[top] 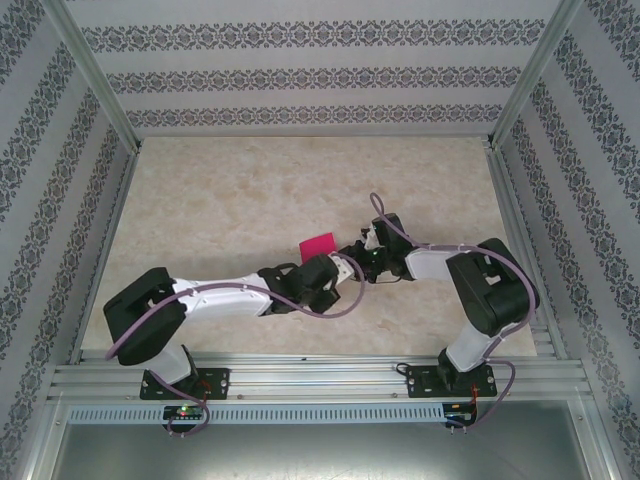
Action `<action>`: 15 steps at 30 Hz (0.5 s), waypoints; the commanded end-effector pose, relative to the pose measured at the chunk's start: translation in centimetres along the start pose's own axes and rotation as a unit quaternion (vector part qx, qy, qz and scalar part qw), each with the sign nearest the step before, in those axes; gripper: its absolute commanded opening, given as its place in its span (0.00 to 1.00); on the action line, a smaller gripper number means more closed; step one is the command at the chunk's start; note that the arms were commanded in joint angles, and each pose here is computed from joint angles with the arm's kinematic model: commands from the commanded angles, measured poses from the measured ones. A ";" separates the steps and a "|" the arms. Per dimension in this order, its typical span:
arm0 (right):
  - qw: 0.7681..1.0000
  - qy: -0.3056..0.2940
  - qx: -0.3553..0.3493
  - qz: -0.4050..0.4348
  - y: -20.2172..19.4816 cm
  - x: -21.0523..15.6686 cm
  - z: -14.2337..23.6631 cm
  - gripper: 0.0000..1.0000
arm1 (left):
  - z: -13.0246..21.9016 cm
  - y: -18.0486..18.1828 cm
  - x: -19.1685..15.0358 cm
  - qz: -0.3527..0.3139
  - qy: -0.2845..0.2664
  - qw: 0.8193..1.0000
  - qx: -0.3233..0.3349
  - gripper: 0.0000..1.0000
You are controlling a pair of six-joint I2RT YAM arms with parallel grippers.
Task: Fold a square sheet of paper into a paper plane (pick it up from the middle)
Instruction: Third fold the triangle at the center of the table.
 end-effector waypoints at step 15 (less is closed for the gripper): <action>0.996 0.009 -0.012 0.085 4.2 2.0 -1.4 0.13 | -0.1 3.4 -1.3 0.166 0.008 0.963 -0.213 0.00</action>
Point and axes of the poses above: each hand's point on the last joint's axis, 136 mm out from that joint toward the fingers, its own z axis back along the fingers, its own y axis along the line the jaws close on, x = y × z, the point moved 7 cm from there along z, back along the fingers, and after that the axes turned 2 degrees about z, right-handed, at the moved point
